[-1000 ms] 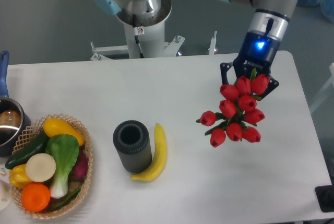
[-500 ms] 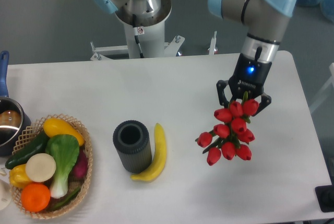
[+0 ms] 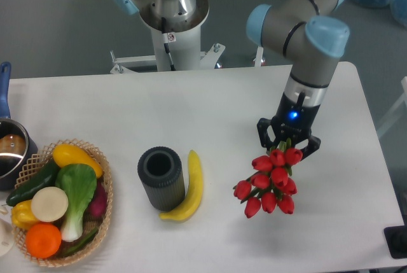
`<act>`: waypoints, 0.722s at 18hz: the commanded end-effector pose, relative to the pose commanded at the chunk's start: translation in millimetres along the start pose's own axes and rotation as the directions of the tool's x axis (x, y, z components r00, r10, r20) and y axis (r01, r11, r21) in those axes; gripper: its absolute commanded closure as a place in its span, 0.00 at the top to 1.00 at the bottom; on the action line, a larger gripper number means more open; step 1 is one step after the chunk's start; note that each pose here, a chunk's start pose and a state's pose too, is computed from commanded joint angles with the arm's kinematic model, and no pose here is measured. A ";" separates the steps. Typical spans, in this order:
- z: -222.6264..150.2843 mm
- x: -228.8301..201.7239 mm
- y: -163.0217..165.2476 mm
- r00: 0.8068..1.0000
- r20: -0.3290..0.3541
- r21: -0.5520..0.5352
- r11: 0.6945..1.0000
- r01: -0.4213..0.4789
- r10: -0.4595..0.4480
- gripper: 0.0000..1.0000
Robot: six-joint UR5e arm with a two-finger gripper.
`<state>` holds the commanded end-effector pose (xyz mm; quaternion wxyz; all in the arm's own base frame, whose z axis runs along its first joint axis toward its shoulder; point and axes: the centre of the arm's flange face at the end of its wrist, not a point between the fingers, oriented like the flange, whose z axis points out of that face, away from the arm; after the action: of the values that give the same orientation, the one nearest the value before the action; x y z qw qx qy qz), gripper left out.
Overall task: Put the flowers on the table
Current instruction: 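Lower the held tulips toward the table beside the yellow banana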
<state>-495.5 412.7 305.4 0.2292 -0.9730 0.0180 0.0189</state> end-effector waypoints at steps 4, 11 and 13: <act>25.0 7.0 -3.9 1.000 -0.018 -0.051 0.998 -0.022 0.021 0.35; 64.0 9.8 -5.4 0.997 -0.072 -0.070 0.997 -0.031 0.026 0.35; 75.4 11.4 -5.3 0.996 -0.087 -0.075 0.997 -0.033 0.027 0.35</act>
<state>-486.1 450.8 239.8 0.1904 -0.9806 0.0417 -0.0187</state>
